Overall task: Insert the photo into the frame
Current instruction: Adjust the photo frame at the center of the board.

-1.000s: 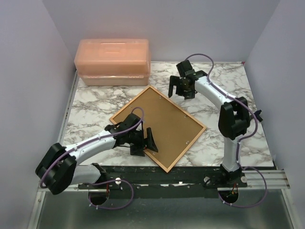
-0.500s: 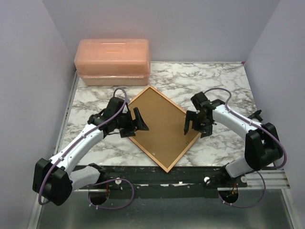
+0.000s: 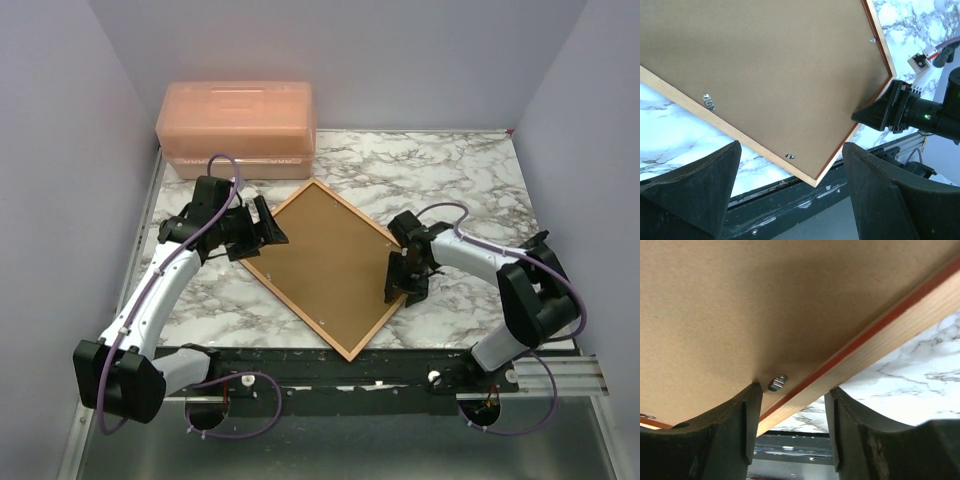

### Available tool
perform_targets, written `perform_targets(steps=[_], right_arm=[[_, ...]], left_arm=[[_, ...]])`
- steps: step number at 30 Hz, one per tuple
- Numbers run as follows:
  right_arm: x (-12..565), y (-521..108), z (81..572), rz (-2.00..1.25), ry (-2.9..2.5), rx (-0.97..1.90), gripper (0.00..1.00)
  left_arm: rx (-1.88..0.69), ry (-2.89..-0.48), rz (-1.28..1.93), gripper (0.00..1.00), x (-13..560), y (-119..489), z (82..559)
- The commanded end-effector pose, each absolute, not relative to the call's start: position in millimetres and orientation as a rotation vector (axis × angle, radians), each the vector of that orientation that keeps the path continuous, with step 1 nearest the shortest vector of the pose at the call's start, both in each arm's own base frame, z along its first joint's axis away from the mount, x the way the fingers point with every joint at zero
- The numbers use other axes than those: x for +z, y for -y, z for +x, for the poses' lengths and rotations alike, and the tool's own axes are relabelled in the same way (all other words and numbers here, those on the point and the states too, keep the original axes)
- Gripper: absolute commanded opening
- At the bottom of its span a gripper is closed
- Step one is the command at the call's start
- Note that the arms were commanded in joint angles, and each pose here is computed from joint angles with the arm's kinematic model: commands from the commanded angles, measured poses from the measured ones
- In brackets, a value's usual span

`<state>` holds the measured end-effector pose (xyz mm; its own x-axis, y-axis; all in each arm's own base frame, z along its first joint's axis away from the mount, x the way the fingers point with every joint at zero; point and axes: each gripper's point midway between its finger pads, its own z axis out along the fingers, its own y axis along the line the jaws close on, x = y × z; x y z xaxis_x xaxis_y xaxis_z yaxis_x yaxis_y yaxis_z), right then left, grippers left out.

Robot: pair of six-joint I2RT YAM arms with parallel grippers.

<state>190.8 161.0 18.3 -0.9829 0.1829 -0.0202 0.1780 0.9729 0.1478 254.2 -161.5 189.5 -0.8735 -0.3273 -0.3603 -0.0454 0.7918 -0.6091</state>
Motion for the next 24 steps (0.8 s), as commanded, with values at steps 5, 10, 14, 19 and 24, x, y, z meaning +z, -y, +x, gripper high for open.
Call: perform_targets(steps=[5, 10, 14, 19, 24], right_arm=[[3.1, -141.5, 202.7, 0.228, -3.058, -0.003, 0.13], [8.8, -128.4, 223.4, 0.064, -3.019, -0.151, 0.00], [11.2, -114.8, 246.2, -0.044, -2.967, -0.319, 0.00], [17.2, -91.4, 281.1, -0.087, -2.869, -0.524, 0.00], [24.5, -77.6, 314.3, -0.123, -2.808, -0.605, 0.03]], left_arm=[[-0.771, -2.521, -0.311, 0.84, 189.3, 129.1, 260.7], [-0.679, -2.546, -0.325, 0.84, 176.8, 109.1, 270.1], [-0.583, -2.593, -0.348, 0.84, 155.9, 91.5, 276.1], [-0.461, -2.680, -0.399, 0.84, 119.9, 73.4, 274.2], [-0.361, -2.772, -0.476, 0.84, 83.0, 61.8, 269.2]])
